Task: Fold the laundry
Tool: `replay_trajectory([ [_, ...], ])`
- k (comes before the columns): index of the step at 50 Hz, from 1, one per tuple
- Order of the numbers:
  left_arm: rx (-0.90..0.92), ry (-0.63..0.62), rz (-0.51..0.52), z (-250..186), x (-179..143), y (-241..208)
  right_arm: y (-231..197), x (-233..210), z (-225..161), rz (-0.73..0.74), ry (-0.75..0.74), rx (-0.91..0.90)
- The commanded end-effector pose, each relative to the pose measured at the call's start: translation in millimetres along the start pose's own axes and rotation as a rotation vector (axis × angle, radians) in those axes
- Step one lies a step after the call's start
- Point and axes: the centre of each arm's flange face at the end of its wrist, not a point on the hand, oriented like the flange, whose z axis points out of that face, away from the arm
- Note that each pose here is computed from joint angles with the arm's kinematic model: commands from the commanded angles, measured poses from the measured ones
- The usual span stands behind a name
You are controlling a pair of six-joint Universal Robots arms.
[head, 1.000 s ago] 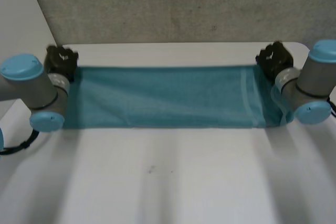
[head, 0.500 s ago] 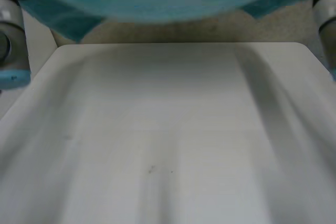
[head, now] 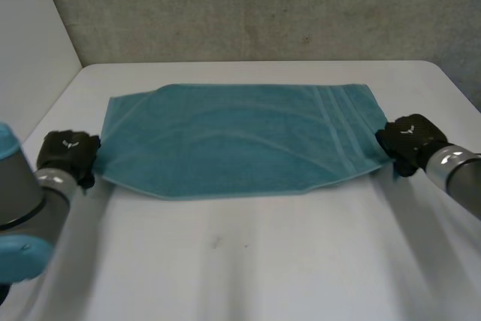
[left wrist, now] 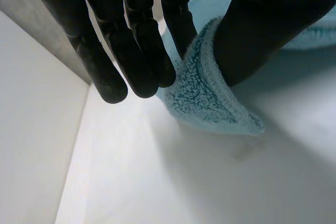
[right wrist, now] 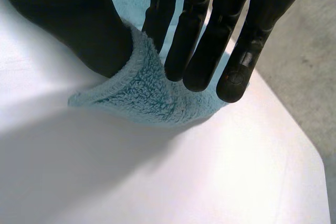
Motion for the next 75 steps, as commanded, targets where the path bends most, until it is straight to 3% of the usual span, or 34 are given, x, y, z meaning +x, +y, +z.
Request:
replay_trajectory([
  [1,-0.149,0.077,0.078,-72,-16,-3,-10,14,-69,-0.083,-0.102,-0.201],
  [6,-0.189,0.160,0.158,-90,-23,-3,-2,23,-98,-0.172,-0.192,-0.319],
  [11,-0.101,0.137,0.168,-76,-34,-17,3,34,-86,-0.230,-0.145,-0.296],
  [16,-0.035,0.109,0.189,-31,-34,-20,12,39,-41,-0.248,-0.091,-0.232],
  [26,0.076,-0.010,0.226,92,-11,-34,-16,40,70,-0.286,0.094,-0.011],
  [37,0.243,-0.052,0.231,144,13,-38,-15,23,138,-0.363,0.233,0.147],
  [42,0.328,-0.064,0.232,150,21,-40,-12,16,150,-0.362,0.273,0.139],
  [51,0.414,-0.079,0.263,136,37,-47,-7,13,147,-0.282,0.315,0.085],
  [56,0.471,-0.129,0.313,113,30,-64,-46,37,103,-0.088,0.334,0.141],
  [63,0.463,-0.148,0.302,81,16,-76,-65,40,57,0.046,0.276,0.183],
  [67,0.440,-0.143,0.285,53,7,-74,-45,66,31,0.106,0.260,0.141],
  [75,0.397,-0.103,0.226,25,7,-60,-21,90,23,0.131,0.248,0.117],
])
